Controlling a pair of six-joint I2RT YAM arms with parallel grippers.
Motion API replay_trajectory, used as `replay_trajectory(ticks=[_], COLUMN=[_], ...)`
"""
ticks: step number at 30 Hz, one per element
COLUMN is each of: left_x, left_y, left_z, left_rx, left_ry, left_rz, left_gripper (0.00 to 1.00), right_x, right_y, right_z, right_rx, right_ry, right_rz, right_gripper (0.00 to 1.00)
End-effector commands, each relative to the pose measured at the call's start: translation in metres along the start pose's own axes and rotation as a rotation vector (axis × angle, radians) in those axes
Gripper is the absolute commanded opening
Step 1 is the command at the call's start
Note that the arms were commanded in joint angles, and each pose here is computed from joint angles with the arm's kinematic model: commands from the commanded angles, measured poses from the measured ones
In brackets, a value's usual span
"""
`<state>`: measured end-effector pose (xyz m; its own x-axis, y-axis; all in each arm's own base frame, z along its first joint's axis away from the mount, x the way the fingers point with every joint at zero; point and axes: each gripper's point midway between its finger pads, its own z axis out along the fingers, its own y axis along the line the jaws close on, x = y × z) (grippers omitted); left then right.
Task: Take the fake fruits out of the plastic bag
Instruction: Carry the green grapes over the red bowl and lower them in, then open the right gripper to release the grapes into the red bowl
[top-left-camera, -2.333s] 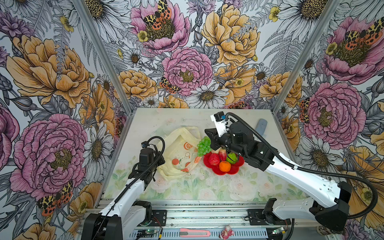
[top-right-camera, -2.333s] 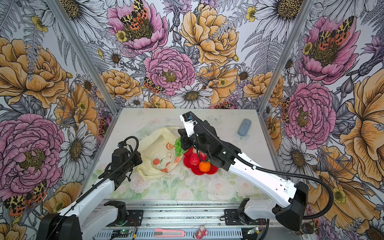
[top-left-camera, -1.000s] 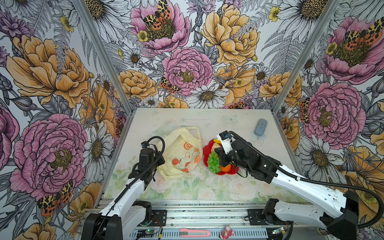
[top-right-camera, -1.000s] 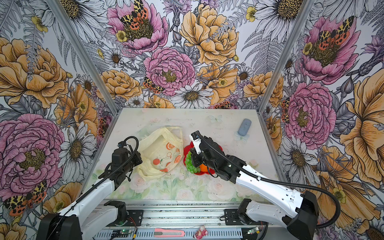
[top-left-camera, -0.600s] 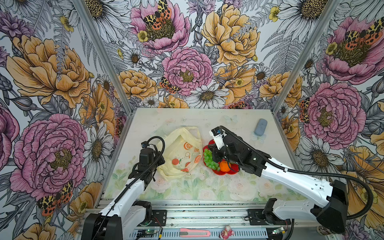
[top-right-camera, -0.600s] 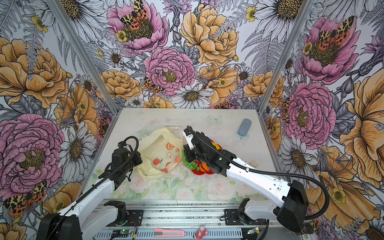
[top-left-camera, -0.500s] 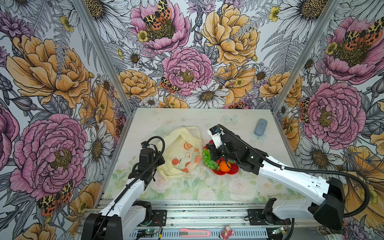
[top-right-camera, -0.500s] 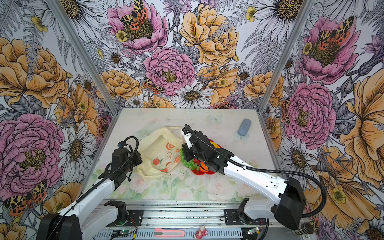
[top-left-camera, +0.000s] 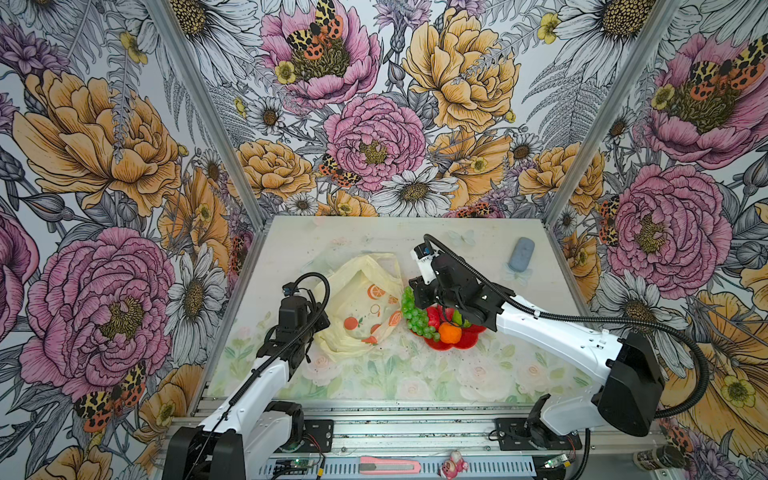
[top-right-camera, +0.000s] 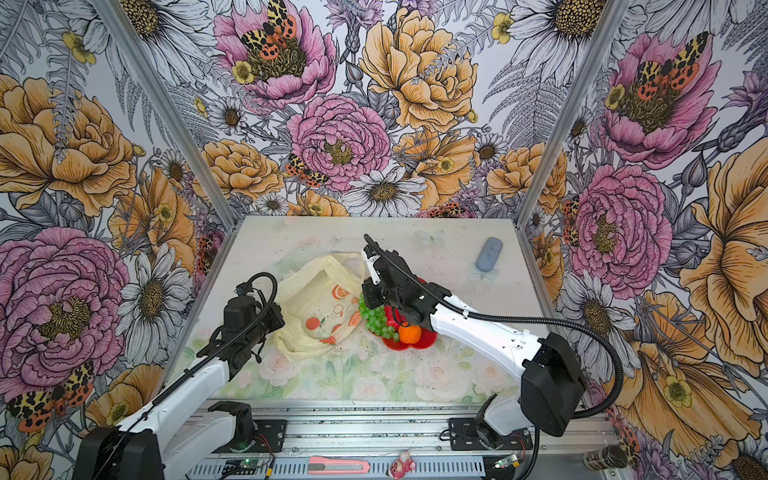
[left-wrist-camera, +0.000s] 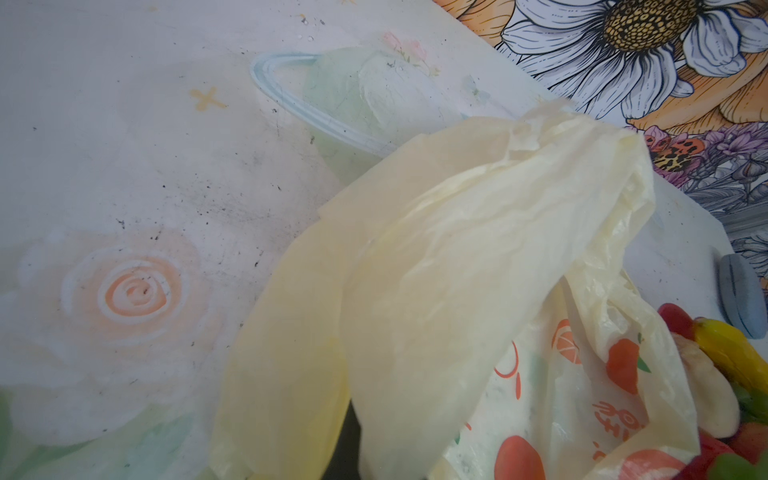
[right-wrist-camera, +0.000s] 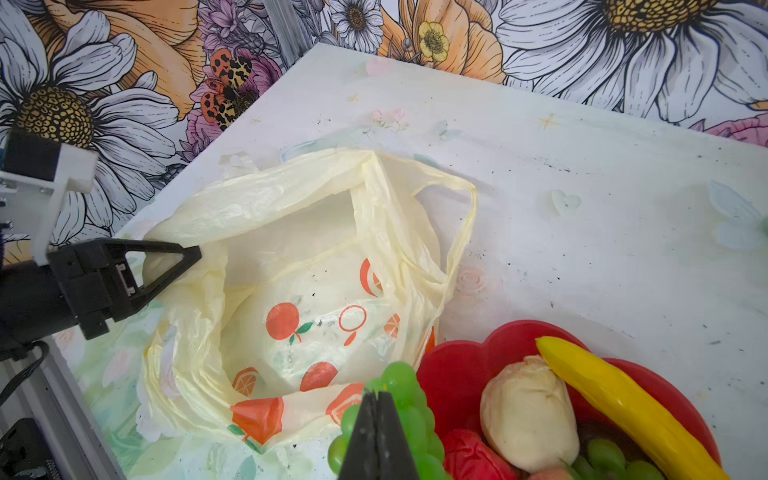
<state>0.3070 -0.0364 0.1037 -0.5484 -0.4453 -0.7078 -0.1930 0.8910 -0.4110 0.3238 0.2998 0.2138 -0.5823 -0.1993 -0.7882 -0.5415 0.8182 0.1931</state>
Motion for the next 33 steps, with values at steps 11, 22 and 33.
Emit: replay_trajectory(ticks=[11, 22, 33], left_x=[0.001, 0.0, 0.0], left_y=[0.002, 0.002, 0.003], left_z=[0.003, 0.002, 0.002], left_rx=[-0.001, -0.001, -0.004], left_ry=[0.0, -0.002, -0.003], left_rz=[-0.016, -0.015, -0.014], left_gripper=[0.0, 0.0, 0.0], right_x=[-0.002, 0.017, 0.033], right_y=[-0.049, -0.076, -0.087], right_z=[0.035, 0.054, 0.063], right_rx=[0.093, 0.189, 0.241], right_ry=[-0.003, 0.04, 0.074], right_rz=[0.108, 0.158, 0.142], right_gripper=[0.0, 0.0, 0.0])
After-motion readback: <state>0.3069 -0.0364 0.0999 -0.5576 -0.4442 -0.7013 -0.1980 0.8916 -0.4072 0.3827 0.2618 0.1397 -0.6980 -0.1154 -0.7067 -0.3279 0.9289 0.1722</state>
